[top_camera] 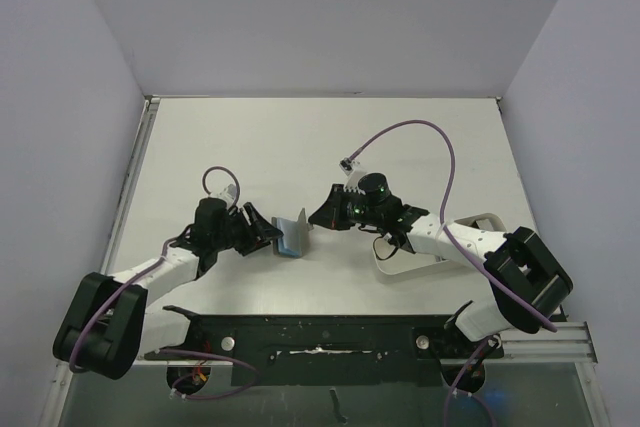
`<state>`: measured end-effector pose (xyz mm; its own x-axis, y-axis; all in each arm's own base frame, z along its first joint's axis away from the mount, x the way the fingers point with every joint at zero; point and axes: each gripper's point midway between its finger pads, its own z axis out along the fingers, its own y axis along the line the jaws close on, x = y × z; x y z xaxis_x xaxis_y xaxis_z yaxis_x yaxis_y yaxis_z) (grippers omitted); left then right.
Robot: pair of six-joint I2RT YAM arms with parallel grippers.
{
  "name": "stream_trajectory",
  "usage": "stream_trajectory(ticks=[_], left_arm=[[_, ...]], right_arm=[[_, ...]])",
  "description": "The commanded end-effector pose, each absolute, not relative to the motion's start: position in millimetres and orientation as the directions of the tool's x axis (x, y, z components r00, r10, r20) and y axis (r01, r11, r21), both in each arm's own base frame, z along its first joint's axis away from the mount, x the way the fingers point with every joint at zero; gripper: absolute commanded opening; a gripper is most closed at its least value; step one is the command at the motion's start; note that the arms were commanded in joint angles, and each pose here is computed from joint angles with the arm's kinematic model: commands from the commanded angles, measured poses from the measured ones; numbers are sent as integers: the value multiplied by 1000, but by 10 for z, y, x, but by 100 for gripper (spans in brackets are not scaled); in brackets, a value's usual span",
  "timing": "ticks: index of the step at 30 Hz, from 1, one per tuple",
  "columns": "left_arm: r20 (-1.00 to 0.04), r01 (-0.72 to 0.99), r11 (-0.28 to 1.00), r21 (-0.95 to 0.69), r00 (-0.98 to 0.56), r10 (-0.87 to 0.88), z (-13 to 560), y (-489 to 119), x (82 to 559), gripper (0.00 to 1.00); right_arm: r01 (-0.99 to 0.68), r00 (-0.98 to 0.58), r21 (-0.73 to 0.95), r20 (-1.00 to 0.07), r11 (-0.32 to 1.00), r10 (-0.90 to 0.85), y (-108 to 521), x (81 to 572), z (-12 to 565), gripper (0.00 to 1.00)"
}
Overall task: Put the credit cards into the card holder
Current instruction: Open the card holder at the center of the board.
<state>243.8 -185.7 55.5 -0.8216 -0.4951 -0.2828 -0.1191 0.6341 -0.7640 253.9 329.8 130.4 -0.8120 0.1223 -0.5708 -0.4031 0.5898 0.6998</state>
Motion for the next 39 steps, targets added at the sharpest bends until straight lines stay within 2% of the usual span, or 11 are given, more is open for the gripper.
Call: stream_trajectory(ticks=[1,4,12,13,17,21,29,39], left_arm=[[-335,-43,605,-795,-800,-498,706,-1922,2591,48],[-324,-40,594,-803,-807,-493,698,-1951,2595,38],[-327,-68,639,-766,-815,-478,710,-1877,2588,0],[-329,-62,639,-766,-817,-473,741,-1881,2581,0],[-339,-30,628,-778,-821,-459,916,-1911,2544,0],[-350,-16,634,-773,-822,-449,1020,-1914,2497,0],[-349,-19,686,-728,-850,-394,971,-1894,2414,0],[-336,-29,683,-730,-854,-396,896,-1904,2359,0]], right_arm=[[-430,-785,699,-602,571,146,3301,2606,1421,0],[-418,-787,685,-601,597,137,3254,2613,1330,0],[-353,-805,617,-583,703,107,3055,2646,1017,2],[-348,-809,607,-579,714,98,3035,2641,991,5],[-333,-815,535,-578,777,48,2954,2602,993,26],[-349,-790,480,-613,805,23,2981,2591,1194,37],[-414,-749,456,-662,787,-10,3382,2493,1483,47],[-495,-738,462,-671,736,-75,3832,2381,1403,48]])
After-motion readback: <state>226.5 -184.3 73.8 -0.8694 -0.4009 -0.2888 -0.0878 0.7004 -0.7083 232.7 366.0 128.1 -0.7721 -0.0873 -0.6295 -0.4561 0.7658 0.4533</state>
